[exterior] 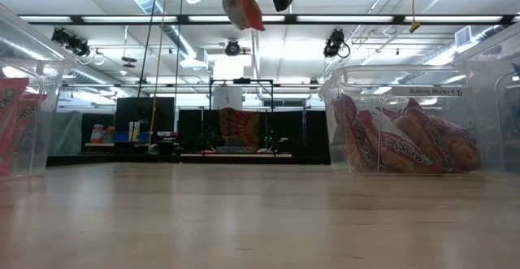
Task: Sort Maruchan noodles
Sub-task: Put the orange noodle pack into the left container
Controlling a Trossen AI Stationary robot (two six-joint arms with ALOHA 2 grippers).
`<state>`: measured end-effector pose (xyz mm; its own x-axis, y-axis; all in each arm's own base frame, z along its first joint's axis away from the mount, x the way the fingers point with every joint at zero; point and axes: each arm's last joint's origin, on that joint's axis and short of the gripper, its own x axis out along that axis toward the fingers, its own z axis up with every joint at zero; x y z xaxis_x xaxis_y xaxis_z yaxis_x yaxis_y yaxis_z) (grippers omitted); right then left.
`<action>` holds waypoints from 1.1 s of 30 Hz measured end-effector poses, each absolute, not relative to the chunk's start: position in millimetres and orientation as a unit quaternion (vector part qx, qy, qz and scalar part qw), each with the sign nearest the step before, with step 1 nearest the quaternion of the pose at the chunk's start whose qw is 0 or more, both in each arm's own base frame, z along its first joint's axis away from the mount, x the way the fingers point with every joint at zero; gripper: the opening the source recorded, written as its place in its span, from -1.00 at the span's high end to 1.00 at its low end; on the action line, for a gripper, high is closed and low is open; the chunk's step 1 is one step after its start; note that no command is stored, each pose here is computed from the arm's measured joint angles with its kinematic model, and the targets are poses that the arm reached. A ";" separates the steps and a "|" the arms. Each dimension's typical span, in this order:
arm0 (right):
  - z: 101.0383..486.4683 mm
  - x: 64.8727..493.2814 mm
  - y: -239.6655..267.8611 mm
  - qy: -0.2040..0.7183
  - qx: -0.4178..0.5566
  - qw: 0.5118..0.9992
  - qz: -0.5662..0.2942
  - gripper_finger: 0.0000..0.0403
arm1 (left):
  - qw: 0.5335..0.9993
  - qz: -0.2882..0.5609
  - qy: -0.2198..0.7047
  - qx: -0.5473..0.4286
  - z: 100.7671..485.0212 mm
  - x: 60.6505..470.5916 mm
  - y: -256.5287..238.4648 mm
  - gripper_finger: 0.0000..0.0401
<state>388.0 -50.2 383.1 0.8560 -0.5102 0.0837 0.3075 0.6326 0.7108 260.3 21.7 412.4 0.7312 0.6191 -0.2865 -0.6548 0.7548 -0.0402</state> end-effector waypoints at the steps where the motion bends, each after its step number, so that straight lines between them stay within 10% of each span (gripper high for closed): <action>1: 382.9 387.9 -50.0 -0.138 0.356 0.894 -0.233 0.97 | 0.930 0.334 0.127 -0.087 412.0 260.4 22.7 -0.42; 33: 374.7 388.5 -57.5 -0.044 0.224 0.955 -0.191 0.97 | 0.916 0.233 0.121 -0.303 407.3 265.8 36.3 -0.43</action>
